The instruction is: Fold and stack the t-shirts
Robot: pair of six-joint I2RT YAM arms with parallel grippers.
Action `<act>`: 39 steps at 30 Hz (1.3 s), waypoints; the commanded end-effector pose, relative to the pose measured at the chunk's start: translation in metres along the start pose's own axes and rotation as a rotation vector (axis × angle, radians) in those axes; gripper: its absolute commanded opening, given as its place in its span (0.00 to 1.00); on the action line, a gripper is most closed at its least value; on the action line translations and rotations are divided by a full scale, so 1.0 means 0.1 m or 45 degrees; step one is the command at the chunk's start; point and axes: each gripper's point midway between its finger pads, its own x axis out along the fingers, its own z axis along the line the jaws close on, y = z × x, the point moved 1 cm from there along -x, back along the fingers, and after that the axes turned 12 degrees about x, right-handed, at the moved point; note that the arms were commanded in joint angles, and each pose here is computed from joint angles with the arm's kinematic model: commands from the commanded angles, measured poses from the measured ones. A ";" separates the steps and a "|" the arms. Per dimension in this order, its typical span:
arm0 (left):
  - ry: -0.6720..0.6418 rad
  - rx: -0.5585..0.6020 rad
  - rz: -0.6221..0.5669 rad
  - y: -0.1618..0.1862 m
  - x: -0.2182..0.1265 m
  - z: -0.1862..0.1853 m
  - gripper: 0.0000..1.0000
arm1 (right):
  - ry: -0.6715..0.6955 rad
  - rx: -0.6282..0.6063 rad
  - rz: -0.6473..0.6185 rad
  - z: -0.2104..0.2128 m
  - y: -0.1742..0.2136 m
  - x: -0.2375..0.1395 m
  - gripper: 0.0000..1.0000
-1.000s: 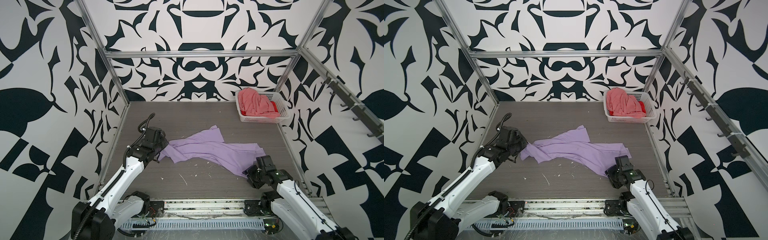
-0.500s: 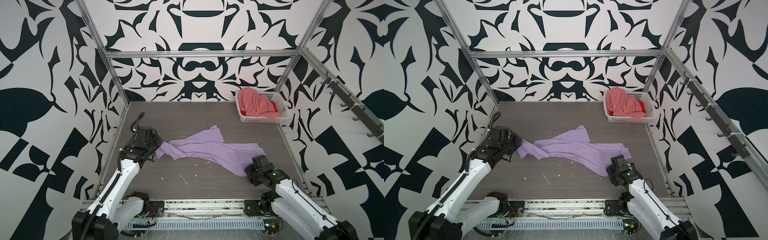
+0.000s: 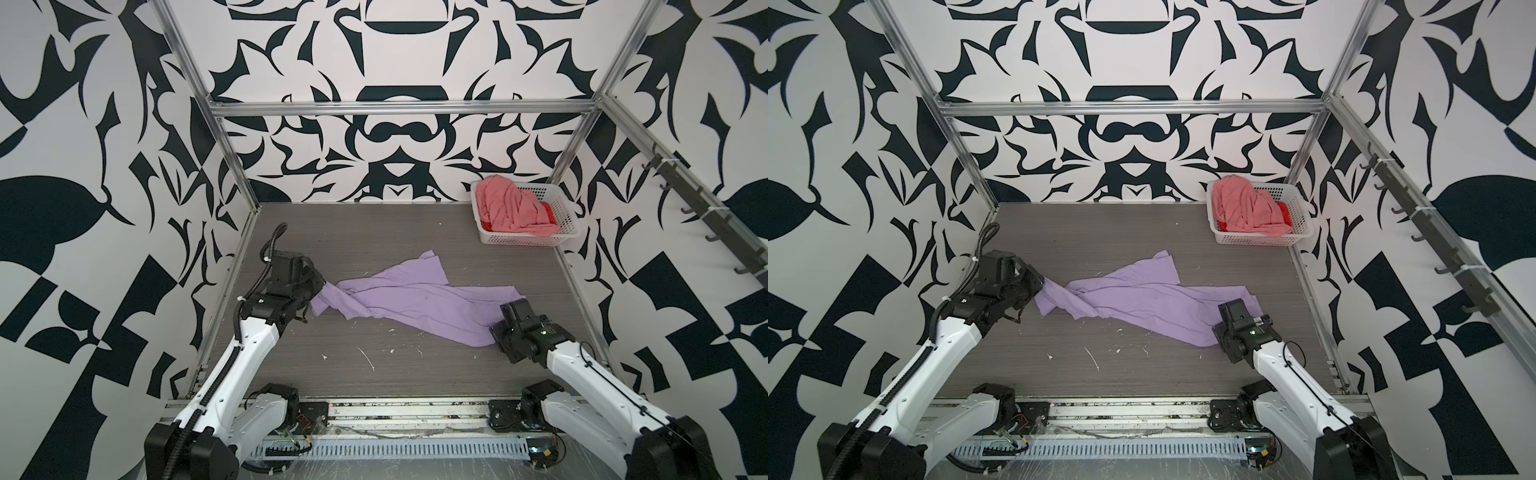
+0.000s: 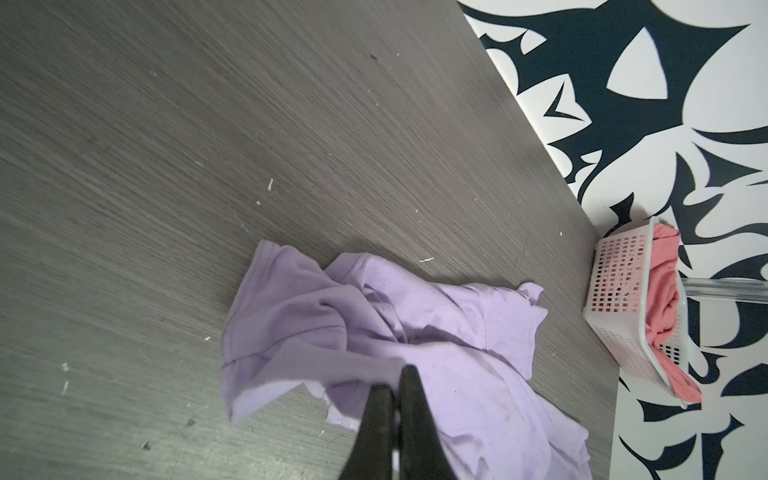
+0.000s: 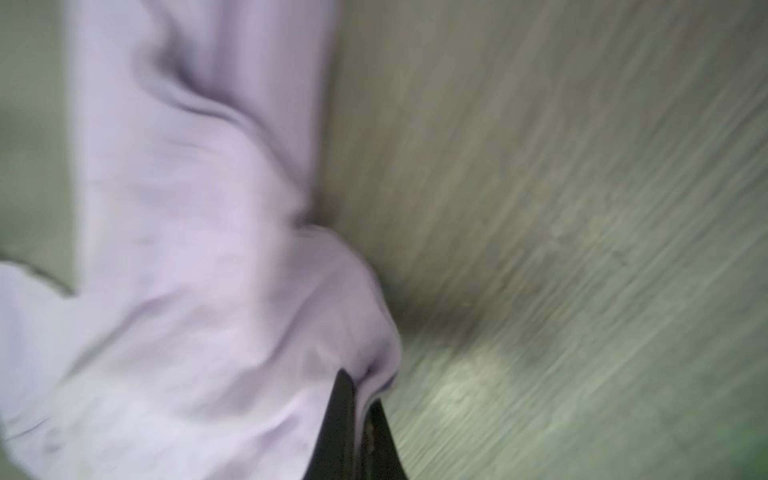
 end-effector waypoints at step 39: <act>0.686 0.895 -2.081 -2.04 -5.67 -2.02 0.00 | -1.883 -0.744 -1.264 2.67 -0.81 -6.12 0.00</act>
